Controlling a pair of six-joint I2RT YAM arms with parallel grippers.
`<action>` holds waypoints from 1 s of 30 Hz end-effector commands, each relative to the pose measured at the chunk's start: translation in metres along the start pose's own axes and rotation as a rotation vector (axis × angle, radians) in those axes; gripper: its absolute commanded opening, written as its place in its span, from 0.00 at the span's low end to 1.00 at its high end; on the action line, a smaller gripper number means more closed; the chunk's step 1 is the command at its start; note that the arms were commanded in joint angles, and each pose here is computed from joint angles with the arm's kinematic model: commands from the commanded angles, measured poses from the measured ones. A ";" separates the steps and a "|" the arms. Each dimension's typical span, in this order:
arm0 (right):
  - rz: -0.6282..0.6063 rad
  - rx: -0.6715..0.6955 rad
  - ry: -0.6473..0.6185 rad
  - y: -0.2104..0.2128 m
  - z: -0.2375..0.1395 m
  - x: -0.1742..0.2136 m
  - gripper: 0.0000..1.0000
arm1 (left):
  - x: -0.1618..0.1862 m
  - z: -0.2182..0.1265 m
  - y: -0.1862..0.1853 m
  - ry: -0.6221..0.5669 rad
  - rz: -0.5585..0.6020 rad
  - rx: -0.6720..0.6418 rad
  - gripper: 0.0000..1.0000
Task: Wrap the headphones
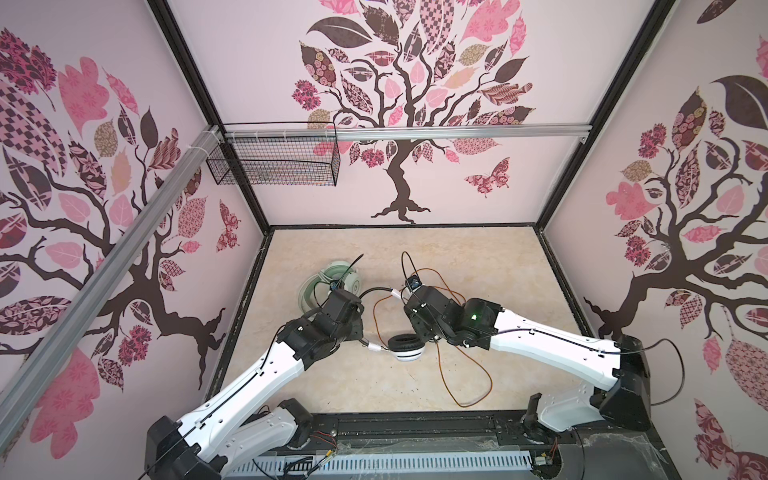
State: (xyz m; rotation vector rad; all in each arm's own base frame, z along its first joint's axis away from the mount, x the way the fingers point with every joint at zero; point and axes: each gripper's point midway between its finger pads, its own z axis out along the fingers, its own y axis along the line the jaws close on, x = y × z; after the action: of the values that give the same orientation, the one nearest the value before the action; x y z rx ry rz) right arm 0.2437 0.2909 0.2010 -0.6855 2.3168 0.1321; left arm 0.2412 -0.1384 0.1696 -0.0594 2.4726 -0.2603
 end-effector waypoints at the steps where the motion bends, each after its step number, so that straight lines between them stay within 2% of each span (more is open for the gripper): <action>1: 0.058 -0.031 -0.113 -0.003 -0.028 -0.032 0.24 | 0.007 0.004 0.006 0.008 -0.001 -0.020 0.36; 3: 0.059 -0.034 -0.114 -0.003 -0.029 -0.032 0.24 | 0.006 0.006 0.006 0.006 0.002 -0.024 0.35; 5: 0.060 -0.036 -0.117 -0.003 -0.029 -0.033 0.24 | 0.007 0.008 0.004 0.012 0.010 -0.021 0.28; 8: 0.066 -0.042 -0.121 -0.003 -0.031 -0.033 0.24 | 0.007 0.010 0.002 0.025 0.024 -0.020 0.04; 9: 0.066 -0.043 -0.123 -0.003 -0.031 -0.034 0.24 | 0.008 0.011 0.002 0.035 0.028 -0.029 0.00; 14: 0.066 -0.045 -0.129 -0.003 -0.033 -0.035 0.25 | 0.012 0.014 0.000 0.066 0.034 -0.024 0.00; 15: 0.061 -0.046 -0.125 -0.003 -0.032 -0.033 0.31 | 0.013 0.014 -0.001 0.071 0.038 -0.016 0.00; 17: 0.050 -0.046 -0.122 -0.003 -0.033 -0.032 0.54 | 0.012 0.011 -0.005 0.071 0.040 0.002 0.00; 19: 0.039 -0.044 -0.118 -0.005 -0.034 -0.030 0.66 | 0.010 0.006 -0.010 0.077 0.046 0.028 0.00; 21: 0.039 -0.060 -0.116 -0.007 -0.037 -0.027 0.68 | 0.008 0.000 -0.013 0.103 0.069 0.039 0.00; 24: 0.090 -0.197 -0.132 -0.003 -0.048 -0.020 0.73 | 0.003 -0.006 -0.005 0.156 0.082 0.002 0.00; 27: 0.184 -0.325 -0.177 -0.010 -0.067 -0.012 0.76 | 0.005 -0.002 0.002 0.242 0.010 0.072 0.00; 30: 0.275 -0.383 -0.193 -0.031 -0.077 0.001 0.77 | 0.005 0.001 0.015 0.275 -0.047 0.049 0.00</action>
State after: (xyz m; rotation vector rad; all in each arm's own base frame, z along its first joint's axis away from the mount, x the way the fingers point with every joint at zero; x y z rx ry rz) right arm 0.2243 0.2577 0.2405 -0.5640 2.2382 0.5769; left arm 0.2409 -0.1369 0.1605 0.0022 2.6885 -0.3691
